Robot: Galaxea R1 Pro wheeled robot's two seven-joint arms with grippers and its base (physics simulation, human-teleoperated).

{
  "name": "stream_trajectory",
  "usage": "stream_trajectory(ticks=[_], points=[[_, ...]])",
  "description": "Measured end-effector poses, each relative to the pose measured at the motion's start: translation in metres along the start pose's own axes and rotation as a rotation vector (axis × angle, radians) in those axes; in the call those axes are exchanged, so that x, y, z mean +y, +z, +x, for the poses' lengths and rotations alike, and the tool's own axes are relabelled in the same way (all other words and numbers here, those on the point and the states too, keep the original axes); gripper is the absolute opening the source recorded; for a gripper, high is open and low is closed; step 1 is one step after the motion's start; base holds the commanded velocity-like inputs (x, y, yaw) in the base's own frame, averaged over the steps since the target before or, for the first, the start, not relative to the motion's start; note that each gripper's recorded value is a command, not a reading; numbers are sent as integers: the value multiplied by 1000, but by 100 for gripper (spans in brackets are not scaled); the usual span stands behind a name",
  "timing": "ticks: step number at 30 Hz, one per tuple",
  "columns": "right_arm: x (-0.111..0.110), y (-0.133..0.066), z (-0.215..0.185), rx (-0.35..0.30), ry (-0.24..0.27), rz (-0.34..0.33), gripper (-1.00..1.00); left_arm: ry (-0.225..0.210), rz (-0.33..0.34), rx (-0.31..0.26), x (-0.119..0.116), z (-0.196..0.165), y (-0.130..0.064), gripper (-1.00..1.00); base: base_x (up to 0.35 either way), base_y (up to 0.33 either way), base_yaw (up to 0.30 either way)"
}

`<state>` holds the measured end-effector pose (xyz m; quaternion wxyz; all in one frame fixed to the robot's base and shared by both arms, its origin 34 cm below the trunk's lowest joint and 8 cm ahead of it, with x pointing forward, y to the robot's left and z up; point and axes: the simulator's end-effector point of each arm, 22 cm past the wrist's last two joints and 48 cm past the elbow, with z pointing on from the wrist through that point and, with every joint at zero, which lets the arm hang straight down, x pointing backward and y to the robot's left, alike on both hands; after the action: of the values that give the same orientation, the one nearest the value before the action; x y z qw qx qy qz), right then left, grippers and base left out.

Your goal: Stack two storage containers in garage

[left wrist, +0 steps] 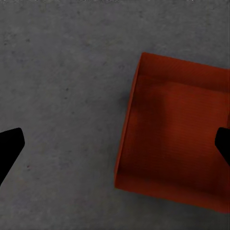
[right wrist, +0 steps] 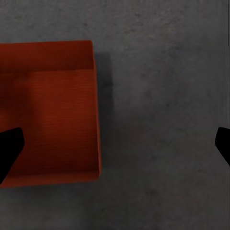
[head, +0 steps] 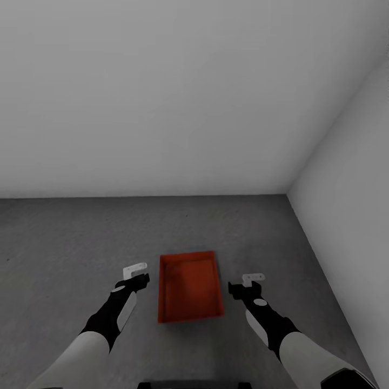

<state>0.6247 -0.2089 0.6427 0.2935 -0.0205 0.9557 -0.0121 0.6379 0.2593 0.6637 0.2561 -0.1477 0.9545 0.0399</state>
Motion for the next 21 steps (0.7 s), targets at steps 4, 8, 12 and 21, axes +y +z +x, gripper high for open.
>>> stream_trajectory(ticks=[4,8,12,21], points=[[-4,-2,-4,-6,1,22,100,-2,1,-6,-1,-3,-2,100,0,0,0],[-6,-3,-7,-12,3,33,100,-4,4,-14,-1,-8,-4,100,0,0,0],[-6,-5,-11,-19,4,36,100,-5,6,-21,-2,-12,-6,100,0,0,0],[-7,-8,-20,-34,6,38,100,-5,9,-34,-3,-19,-10,100,0,0,0]])
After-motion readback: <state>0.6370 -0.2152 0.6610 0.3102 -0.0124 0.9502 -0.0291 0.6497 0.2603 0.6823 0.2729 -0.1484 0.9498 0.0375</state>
